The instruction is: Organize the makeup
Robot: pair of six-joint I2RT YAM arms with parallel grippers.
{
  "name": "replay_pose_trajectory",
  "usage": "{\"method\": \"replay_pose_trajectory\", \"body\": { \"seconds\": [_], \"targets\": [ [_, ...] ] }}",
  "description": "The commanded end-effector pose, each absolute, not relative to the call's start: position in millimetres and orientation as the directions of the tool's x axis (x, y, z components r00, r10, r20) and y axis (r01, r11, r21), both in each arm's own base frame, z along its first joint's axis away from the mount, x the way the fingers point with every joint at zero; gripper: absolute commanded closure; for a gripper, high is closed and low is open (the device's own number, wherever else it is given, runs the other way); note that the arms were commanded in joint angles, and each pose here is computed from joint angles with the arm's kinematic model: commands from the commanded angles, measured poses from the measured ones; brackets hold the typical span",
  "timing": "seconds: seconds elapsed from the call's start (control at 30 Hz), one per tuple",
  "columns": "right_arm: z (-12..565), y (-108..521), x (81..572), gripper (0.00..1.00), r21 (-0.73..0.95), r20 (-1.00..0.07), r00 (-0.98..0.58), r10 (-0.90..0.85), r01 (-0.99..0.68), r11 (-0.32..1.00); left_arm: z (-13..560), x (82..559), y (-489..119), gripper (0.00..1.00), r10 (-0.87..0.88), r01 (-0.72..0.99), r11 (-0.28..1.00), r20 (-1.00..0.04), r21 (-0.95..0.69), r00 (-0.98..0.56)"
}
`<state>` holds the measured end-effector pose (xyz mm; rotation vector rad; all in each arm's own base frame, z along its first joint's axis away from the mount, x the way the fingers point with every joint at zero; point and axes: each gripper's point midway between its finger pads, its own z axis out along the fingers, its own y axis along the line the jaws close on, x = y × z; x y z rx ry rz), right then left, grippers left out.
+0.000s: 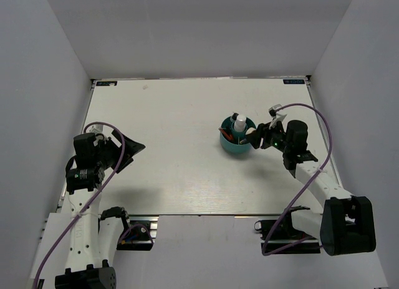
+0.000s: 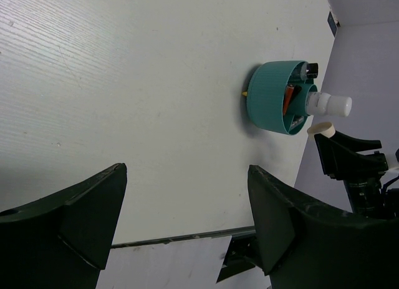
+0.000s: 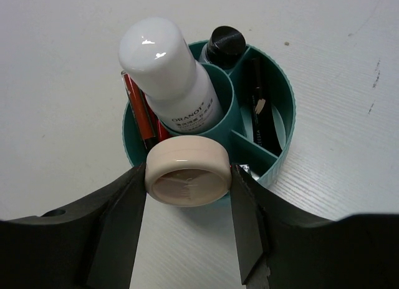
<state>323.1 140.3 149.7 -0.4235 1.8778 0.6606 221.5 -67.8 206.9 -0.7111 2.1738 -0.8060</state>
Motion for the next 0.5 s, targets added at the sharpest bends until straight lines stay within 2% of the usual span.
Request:
{"method": "replay_pose_trajectory", "body": {
  "seconds": [0.0, 0.47],
  "targets": [
    [167.8, 145.0, 332.7, 1.00, 0.210, -0.957, -0.290, 0.027, -0.623, 0.753, 210.4, 223.3, -68.6, 0.12, -0.673, -0.215, 0.657, -0.433, -0.723, -0.599],
    [164.2, 143.0, 348.9, 1.00, 0.224, -0.958, -0.285, 0.041, -0.648, 0.728, 207.3, 226.9, -67.4, 0.12, -0.677, -0.225, 0.655, -0.427, -0.721, -0.599]
  ]
}}
